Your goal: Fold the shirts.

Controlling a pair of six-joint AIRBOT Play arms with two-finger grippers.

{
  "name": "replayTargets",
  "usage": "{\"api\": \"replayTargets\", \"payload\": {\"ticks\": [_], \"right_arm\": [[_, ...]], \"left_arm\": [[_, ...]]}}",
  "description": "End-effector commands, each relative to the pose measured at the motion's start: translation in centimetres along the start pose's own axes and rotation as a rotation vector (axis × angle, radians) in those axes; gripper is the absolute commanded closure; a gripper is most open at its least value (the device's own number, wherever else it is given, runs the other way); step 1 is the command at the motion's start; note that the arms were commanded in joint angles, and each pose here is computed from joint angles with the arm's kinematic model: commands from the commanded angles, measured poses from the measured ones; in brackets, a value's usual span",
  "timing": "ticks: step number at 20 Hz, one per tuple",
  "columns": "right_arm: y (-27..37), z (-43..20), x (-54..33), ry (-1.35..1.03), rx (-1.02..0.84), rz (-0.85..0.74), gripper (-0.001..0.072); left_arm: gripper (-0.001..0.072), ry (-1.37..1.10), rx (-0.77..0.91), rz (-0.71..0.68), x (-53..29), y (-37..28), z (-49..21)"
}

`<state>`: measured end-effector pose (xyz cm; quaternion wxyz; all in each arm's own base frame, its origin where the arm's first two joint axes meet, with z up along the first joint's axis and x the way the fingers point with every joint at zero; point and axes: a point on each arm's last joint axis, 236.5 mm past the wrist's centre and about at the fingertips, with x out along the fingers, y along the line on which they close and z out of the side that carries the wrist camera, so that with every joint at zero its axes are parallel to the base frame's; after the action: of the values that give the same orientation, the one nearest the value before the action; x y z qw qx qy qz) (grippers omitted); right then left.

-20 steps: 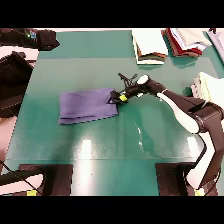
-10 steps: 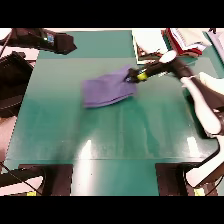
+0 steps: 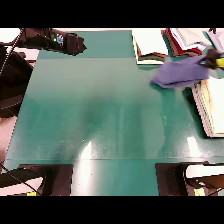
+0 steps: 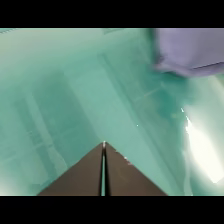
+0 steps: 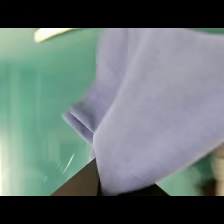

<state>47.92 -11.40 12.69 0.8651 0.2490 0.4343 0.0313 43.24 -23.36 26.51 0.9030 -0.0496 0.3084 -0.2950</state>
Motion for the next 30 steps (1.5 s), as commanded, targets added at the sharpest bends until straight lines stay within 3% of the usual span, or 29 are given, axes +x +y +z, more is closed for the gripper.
{"api": "replayTargets", "payload": {"ticks": [1, 7, 17, 23, 30], "right_arm": [[-7.4, 2.5, -4.6, -0.139, 0.108, -0.110, 0.0692], [-9.8, 7.2, -6.7, -0.352, 0.093, -0.176, 0.0692], [-4.0, 16.3, -13.7, -0.647, -0.157, -0.208, 0.0692], [-4.4, 14.5, -17.4, -0.616, -0.184, -0.243, 0.0693], [-7.1, 7.7, -18.0, -0.389, -0.178, -0.265, 0.0692]], "left_arm": [[0.0683, -0.007, -0.034, -0.002, 0.1, -0.1, 0.2], [0.0683, -0.017, -0.049, -0.001, 0.0, -0.1, 0.4], [0.0683, 0.004, -0.048, -0.003, 0.0, -0.1, -0.1], [0.0683, 0.006, -0.048, -0.003, 0.0, -0.1, -0.1], [0.0682, 0.013, -0.039, -0.003, 0.0, -0.1, -0.3]]}}
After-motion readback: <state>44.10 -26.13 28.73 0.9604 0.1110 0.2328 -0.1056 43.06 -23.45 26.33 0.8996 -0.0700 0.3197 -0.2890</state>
